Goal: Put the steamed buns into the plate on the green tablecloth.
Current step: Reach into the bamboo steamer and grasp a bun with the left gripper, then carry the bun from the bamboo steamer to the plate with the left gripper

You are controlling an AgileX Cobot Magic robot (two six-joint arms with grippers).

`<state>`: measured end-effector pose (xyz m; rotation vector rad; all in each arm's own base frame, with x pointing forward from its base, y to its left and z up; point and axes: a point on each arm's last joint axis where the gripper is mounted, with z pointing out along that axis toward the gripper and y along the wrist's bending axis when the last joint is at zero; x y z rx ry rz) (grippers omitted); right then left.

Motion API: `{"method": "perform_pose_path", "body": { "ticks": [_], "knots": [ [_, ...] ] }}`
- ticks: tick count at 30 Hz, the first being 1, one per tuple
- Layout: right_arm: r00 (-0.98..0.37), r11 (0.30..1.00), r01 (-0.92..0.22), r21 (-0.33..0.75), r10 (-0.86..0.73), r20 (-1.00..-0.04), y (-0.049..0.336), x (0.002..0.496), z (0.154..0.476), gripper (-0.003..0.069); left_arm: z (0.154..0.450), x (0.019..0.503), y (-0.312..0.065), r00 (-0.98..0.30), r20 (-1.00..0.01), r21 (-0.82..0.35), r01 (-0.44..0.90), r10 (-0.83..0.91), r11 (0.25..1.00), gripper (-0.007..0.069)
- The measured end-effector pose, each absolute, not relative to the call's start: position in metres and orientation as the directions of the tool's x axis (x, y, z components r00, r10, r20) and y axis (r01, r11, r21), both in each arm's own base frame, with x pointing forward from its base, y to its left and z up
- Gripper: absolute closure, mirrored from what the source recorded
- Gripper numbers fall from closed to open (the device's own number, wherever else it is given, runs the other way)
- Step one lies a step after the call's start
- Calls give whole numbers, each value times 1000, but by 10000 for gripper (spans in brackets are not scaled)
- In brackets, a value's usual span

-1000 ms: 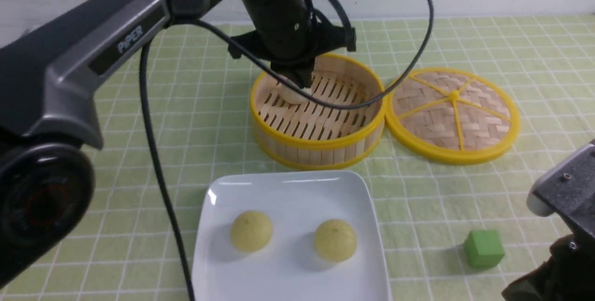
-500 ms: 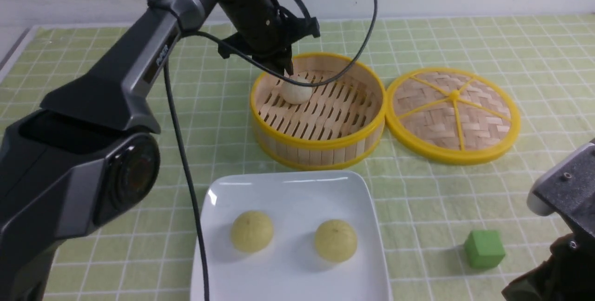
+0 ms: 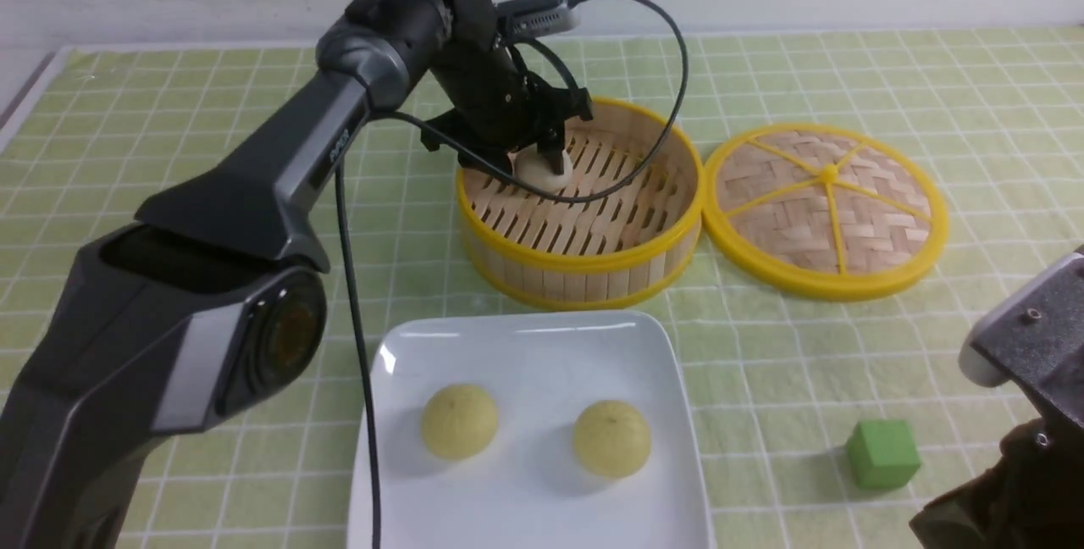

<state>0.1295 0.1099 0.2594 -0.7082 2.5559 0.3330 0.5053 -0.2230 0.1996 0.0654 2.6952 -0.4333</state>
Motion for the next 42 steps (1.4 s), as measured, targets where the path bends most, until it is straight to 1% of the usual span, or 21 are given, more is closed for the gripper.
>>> {"method": "perform_pose_path", "body": {
  "ticks": [4, 5, 6, 7, 9, 10, 13, 17, 18, 19, 20, 21, 24, 27, 31, 32, 34, 36, 37, 38, 42],
  "knots": [
    [-763, 838, -533, 117, -416, -494, 111, 129, 259, 566, 198, 507, -225, -911, -410, -303, 103, -32, 947, 367],
    [-763, 838, -533, 117, -416, -494, 111, 129, 259, 565, 198, 507, -225, -913, -405, -314, 87, -51, 946, 438],
    [-763, 838, -533, 117, -416, -494, 111, 129, 259, 565, 199, 507, -225, -913, -405, -316, 83, -55, 945, 449],
    [-763, 838, -533, 117, -416, -494, 111, 129, 259, 562, 204, 506, -225, -912, -403, -331, 66, -78, 941, 529],
    [-764, 838, -532, 117, -416, -494, 111, 129, 259, 560, 221, 503, -224, -907, -410, -345, 52, -101, 937, 584],
    [-764, 838, -532, 117, -416, -494, 111, 129, 259, 560, 223, 502, -223, -906, -411, -346, 53, -101, 937, 587],
    [-764, 838, -532, 117, -416, -494, 111, 129, 259, 559, 268, 487, -214, -893, -442, -315, 69, -82, 947, 596],
    [-763, 838, -532, 120, -413, -498, 111, 129, 260, 550, 362, 453, -197, -802, -595, -293, 164, -45, 942, 596],
    [-763, 838, -532, 120, -413, -498, 111, 129, 260, 549, 381, 444, -194, -786, -616, -300, 180, -46, 937, 596],
    [-763, 838, -532, 120, -413, -498, 111, 129, 260, 548, 385, 442, -194, -776, -629, -299, 184, -48, 936, 596],
    [-763, 838, -532, 120, -413, -498, 111, 129, 260, 547, 415, 423, -191, -740, -671, -310, 224, -46, 924, 596],
    [-763, 838, -532, 121, -412, -497, 111, 129, 260, 546, 432, 405, -193, -723, -690, -305, 271, -16, 913, 596],
    [-763, 838, -532, 121, -412, -497, 111, 129, 260, 543, 443, 372, -206, -717, -690, -264, 369, 93, 891, 596],
    [-763, 838, -532, 121, -412, -497, 111, 129, 260, 539, 431, 337, -216, -750, -627, -229, 435, 209, 871, 596],
    [-763, 838, -532, 121, -412, -497, 111, 129, 260, 534, 376, 290, -217, -828, -436, -183, 465, 353, 866, 595],
    [-763, 838, -532, 121, -412, -497, 111, 129, 260, 534, 373, 288, -217, -831, -424, -181, 467, 360, 865, 595],
    [-763, 838, -532, 121, -412, -497, 111, 129, 260, 531, 330, 263, -206, -877, -271, -159, 447, 396, 880, 595],
    [-763, 838, -532, 121, -412, -497, 111, 129, 260, 528, 291, 244, -194, -926, -142, -159, 371, 350, 915, 595],
    [-763, 838, -532, 121, -412, -497, 111, 129, 260, 528, 286, 242, -193, -930, -122, -158, 362, 346, 919, 595],
    [-763, 838, -532, 121, -412, -497, 111, 129, 260, 526, 250, 230, -185, -955, -53, -161, 297, 292, 941, 595],
    [-765, 839, -531, 120, -414, -492, 111, 129, 259, 522, 200, 211, -174, -985, -27, -180, 173, 171, 968, 594]
  ]
}}
